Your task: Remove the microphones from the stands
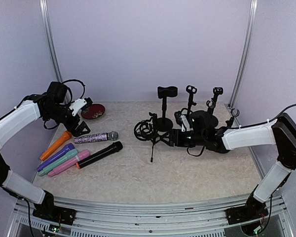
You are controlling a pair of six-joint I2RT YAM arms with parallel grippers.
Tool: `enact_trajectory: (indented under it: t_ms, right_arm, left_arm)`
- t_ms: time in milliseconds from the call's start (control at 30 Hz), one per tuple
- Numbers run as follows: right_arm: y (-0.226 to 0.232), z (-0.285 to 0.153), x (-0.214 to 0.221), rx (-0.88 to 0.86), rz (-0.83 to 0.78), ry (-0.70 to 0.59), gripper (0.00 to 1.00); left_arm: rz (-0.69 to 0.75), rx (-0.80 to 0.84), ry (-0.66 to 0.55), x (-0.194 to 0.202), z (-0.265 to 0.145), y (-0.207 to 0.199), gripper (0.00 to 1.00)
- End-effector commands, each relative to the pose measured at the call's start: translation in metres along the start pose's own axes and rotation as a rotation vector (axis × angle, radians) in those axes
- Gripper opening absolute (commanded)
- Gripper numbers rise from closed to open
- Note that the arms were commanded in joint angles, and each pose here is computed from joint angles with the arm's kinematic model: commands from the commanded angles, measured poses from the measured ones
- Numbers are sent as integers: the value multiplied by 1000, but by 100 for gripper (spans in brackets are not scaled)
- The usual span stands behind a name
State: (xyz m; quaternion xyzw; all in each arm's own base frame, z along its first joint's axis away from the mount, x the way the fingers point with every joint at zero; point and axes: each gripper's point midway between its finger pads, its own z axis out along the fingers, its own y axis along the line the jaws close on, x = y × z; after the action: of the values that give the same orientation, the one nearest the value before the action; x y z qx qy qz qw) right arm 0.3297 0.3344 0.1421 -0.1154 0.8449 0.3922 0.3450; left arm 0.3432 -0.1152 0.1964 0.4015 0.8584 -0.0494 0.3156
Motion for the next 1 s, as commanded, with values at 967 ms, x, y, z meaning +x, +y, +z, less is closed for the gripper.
enact_trajectory:
  t_ms: [967]
  right_arm:
    - [-24,77,37,93,-54,155,87]
  left_arm:
    - [-114,-143,-93,7,-13,38,99]
